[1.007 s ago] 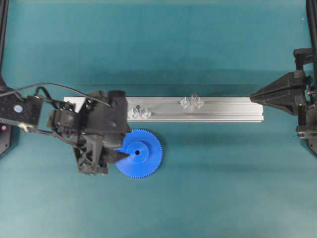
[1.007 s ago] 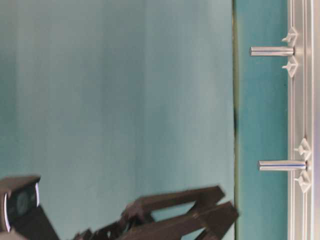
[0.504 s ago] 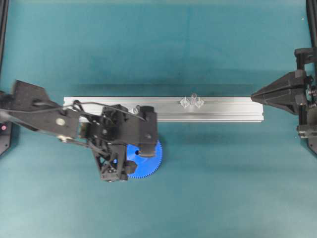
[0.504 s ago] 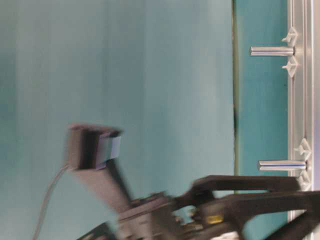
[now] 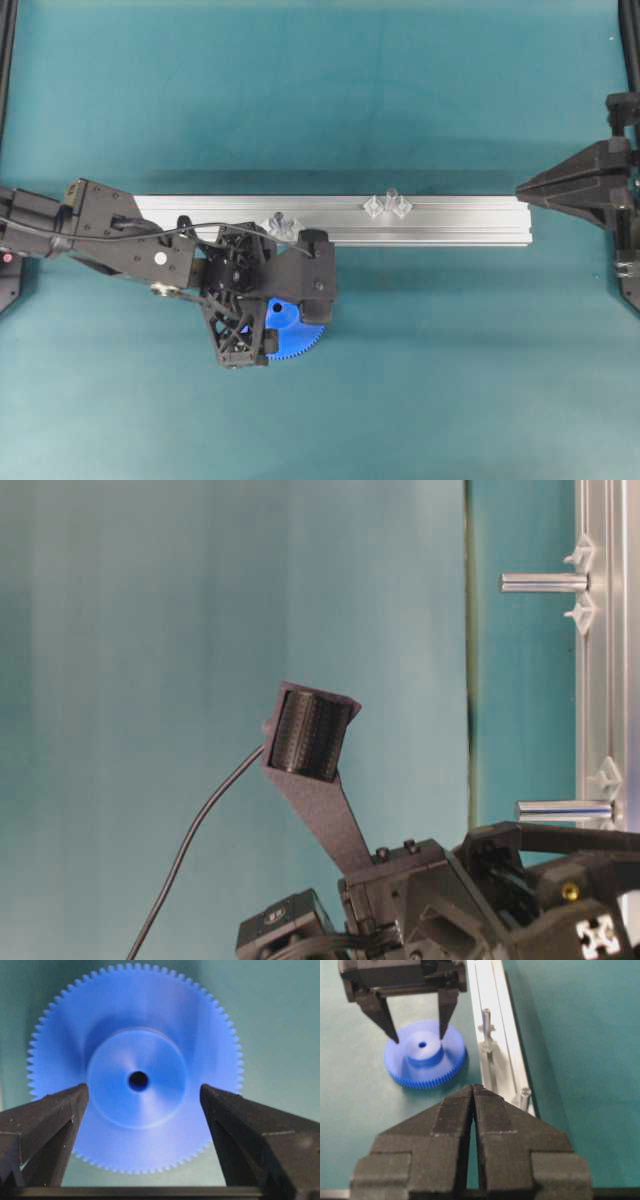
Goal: Find the location of the shaft and insert the large gear.
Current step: 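Close the left gripper on the blue gear hub, then lift the blue gear and carry it over the rail toward the right shaft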
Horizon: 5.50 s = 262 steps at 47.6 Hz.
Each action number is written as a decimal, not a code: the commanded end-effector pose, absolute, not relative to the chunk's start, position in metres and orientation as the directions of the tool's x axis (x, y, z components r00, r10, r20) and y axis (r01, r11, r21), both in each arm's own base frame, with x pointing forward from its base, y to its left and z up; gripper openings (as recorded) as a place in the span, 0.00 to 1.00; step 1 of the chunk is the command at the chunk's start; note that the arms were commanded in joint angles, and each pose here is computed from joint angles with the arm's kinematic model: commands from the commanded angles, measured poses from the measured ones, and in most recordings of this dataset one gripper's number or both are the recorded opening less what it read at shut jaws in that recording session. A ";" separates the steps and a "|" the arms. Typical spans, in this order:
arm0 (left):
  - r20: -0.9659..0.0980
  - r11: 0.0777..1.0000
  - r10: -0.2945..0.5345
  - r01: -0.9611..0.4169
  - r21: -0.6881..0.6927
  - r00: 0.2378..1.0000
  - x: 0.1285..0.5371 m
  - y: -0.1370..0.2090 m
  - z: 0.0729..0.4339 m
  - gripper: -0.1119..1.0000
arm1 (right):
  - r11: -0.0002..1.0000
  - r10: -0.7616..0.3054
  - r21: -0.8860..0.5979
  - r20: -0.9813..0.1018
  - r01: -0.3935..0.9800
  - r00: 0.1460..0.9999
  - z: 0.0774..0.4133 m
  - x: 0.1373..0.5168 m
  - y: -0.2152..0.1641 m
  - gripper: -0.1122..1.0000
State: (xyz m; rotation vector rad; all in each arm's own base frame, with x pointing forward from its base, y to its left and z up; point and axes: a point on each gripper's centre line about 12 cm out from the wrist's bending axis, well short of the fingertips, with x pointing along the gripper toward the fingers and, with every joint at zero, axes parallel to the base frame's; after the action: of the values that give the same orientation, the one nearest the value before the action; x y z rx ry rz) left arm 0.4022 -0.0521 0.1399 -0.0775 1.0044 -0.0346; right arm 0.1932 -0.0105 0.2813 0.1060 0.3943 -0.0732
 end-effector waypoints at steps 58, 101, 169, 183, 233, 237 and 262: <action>-0.849 0.997 -0.064 -0.008 -0.080 0.525 0.410 -0.055 0.134 0.94 | 0.990 -0.051 0.104 -0.373 0.096 0.927 0.284 0.184 -0.010 0.17; -0.878 0.997 -0.059 -0.013 -0.074 0.475 0.405 -0.057 0.125 0.91 | 0.990 -0.050 0.106 -0.364 0.095 0.930 0.283 0.179 -0.010 0.17; -0.682 0.995 -0.058 -0.017 -0.103 0.729 0.417 -0.037 0.259 0.75 | 0.989 -0.055 0.108 -0.343 0.098 0.938 0.282 0.172 -0.010 0.17; -0.628 0.999 -0.037 0.044 -0.005 0.777 0.417 -0.024 0.287 0.75 | 0.989 -0.057 0.108 -0.335 0.098 0.940 0.282 0.169 -0.010 0.17; -0.655 0.984 0.072 0.056 0.171 0.752 0.507 0.043 0.263 0.75 | 0.989 -0.062 0.109 -0.308 0.100 0.949 0.283 0.162 -0.011 0.17; -0.685 0.981 0.070 0.075 0.180 0.725 0.513 0.043 0.254 0.75 | 0.989 -0.062 0.109 -0.308 0.100 0.949 0.283 0.162 -0.011 0.17; -0.722 0.980 0.085 0.074 0.186 0.687 0.523 0.058 0.231 0.75 | 0.989 -0.062 0.109 -0.308 0.100 0.949 0.283 0.162 -0.011 0.17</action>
State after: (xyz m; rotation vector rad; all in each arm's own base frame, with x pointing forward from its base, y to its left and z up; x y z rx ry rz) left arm 0.5216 0.0485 0.2107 0.2058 0.8621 -0.0161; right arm 0.1603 -0.0103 0.2788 0.1137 0.3185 -0.0800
